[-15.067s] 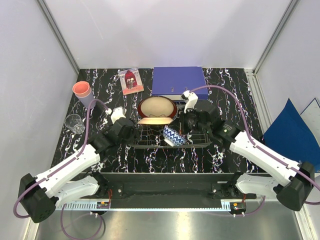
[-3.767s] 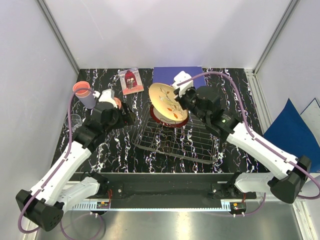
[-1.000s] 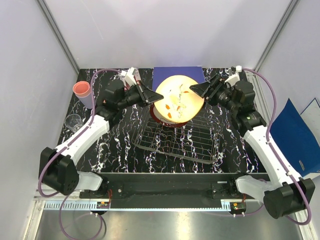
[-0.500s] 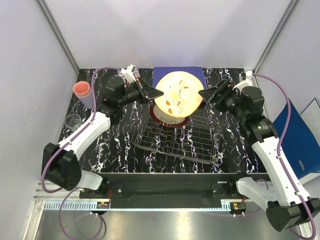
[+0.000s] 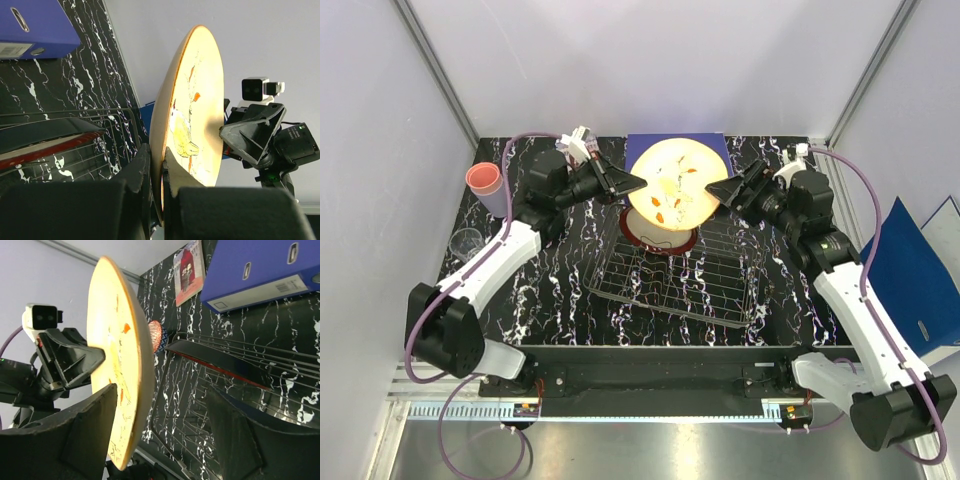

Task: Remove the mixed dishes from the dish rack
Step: Place the plate at the center of the board.

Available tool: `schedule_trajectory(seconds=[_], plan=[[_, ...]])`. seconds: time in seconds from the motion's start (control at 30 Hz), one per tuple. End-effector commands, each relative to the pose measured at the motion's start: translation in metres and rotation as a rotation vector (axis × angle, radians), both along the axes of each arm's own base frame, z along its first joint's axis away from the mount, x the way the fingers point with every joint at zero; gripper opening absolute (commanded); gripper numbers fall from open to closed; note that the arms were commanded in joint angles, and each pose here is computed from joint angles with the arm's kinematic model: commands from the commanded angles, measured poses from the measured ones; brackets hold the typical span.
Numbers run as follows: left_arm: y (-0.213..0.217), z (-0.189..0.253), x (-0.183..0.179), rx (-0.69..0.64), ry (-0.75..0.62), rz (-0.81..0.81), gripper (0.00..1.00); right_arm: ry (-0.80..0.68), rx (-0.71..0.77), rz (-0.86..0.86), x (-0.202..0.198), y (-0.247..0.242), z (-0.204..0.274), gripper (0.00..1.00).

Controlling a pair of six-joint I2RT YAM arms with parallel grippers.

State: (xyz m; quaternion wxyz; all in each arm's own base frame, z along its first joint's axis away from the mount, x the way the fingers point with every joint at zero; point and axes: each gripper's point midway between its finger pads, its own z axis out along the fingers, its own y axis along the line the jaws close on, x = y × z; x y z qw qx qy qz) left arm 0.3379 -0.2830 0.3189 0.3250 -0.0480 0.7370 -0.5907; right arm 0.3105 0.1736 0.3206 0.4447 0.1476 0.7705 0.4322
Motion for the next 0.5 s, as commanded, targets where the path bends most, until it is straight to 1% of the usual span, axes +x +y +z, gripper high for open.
schedule_trajectory(seconds=[0.0,0.07,0.1,0.13,0.23,0.27,0.43,0.47], plan=[[-0.007,0.072,-0.011,-0.138,-0.189,-0.058,0.00,-0.099,0.074,0.051,0.009,0.012,0.028,0.76],[-0.008,0.072,-0.011,-0.140,-0.187,-0.061,0.00,-0.109,0.084,0.060,0.014,0.015,0.030,0.65],[-0.009,0.071,-0.011,-0.140,-0.184,-0.063,0.00,-0.099,0.086,0.077,0.017,0.019,0.027,0.57],[-0.009,0.070,-0.011,-0.140,-0.182,-0.063,0.00,-0.102,0.096,0.079,0.019,0.020,0.029,0.38],[-0.009,0.070,-0.011,-0.138,-0.184,-0.063,0.00,-0.092,0.107,0.093,0.022,0.024,0.026,0.15],[-0.009,0.069,-0.011,-0.136,-0.184,-0.058,0.00,-0.087,0.106,0.096,0.023,0.025,0.024,0.01],[-0.006,0.069,-0.008,-0.118,-0.181,-0.041,0.00,-0.092,0.089,0.088,0.024,0.023,0.022,0.00],[-0.004,0.068,-0.006,-0.112,-0.175,-0.033,0.01,-0.098,0.082,0.063,0.026,0.019,0.022,0.00]])
